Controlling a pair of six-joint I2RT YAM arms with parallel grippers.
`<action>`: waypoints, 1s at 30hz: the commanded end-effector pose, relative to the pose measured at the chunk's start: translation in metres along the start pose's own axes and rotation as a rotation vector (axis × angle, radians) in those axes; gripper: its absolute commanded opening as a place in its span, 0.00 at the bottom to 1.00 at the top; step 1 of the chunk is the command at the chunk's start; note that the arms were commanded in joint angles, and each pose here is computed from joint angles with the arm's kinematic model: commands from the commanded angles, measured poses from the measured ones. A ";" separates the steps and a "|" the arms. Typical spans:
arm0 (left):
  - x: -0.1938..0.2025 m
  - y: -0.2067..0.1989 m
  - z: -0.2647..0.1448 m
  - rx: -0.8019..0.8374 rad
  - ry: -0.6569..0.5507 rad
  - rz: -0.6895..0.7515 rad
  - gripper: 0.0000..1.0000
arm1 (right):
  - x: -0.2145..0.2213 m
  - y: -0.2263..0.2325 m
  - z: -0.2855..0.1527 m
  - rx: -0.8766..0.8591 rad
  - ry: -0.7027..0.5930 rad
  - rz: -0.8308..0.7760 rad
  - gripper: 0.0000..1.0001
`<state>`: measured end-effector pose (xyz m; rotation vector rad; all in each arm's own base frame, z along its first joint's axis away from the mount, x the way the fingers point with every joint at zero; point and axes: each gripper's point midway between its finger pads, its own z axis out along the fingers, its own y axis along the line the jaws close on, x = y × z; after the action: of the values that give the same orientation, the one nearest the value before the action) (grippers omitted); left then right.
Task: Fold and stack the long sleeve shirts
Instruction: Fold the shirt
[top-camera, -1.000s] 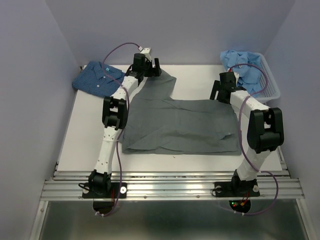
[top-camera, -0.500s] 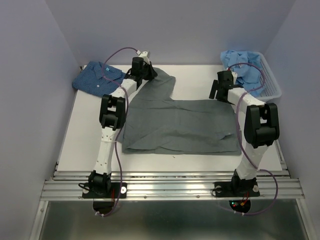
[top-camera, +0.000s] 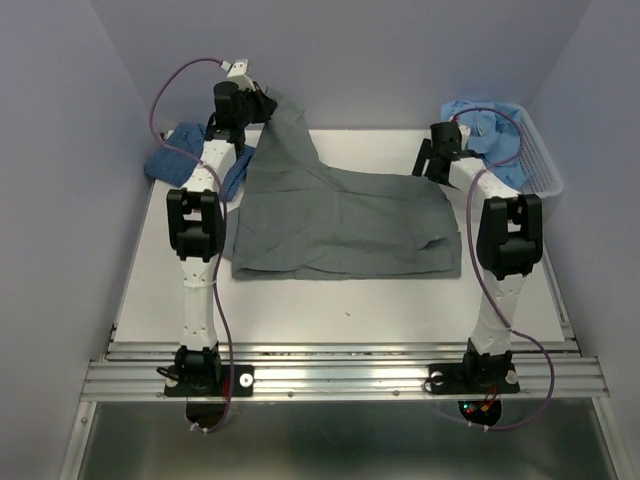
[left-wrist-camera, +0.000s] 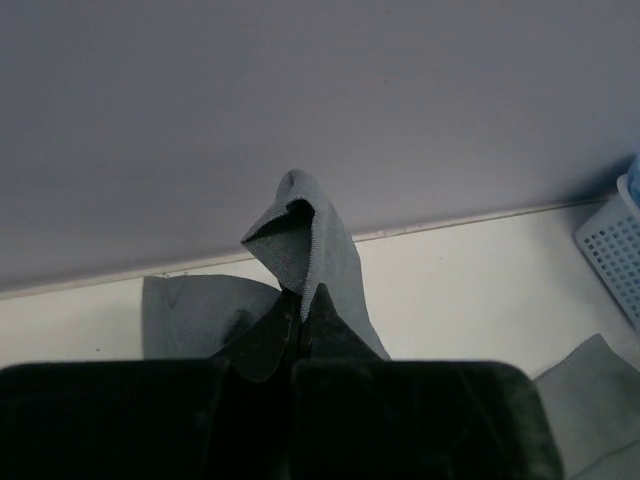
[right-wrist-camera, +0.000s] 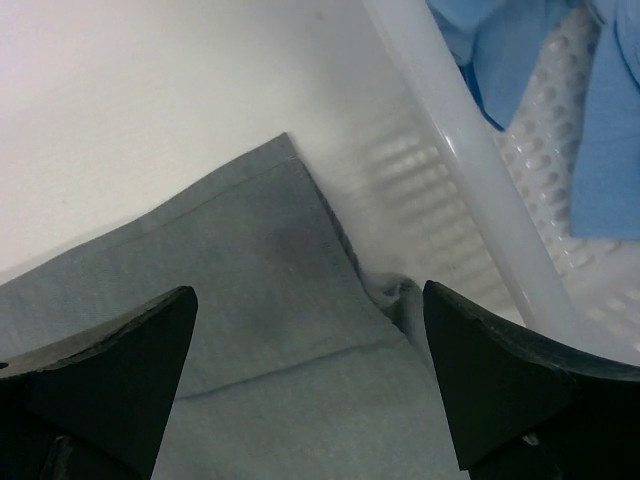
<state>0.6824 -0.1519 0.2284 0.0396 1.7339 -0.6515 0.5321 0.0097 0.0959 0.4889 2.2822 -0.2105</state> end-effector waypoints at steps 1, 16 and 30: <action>-0.013 -0.017 0.006 0.075 -0.024 0.052 0.00 | -0.019 0.027 0.010 -0.036 -0.039 0.023 1.00; 0.001 -0.011 0.010 0.078 0.004 0.054 0.00 | -0.052 0.066 0.077 0.051 -0.173 0.104 1.00; 0.013 -0.017 0.002 0.139 0.037 0.041 0.00 | 0.004 0.058 0.101 0.058 -0.077 0.048 0.47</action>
<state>0.6804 -0.1705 0.1797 0.1161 1.8183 -0.7156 0.6330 0.0348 0.0372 0.5570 2.1582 -0.2465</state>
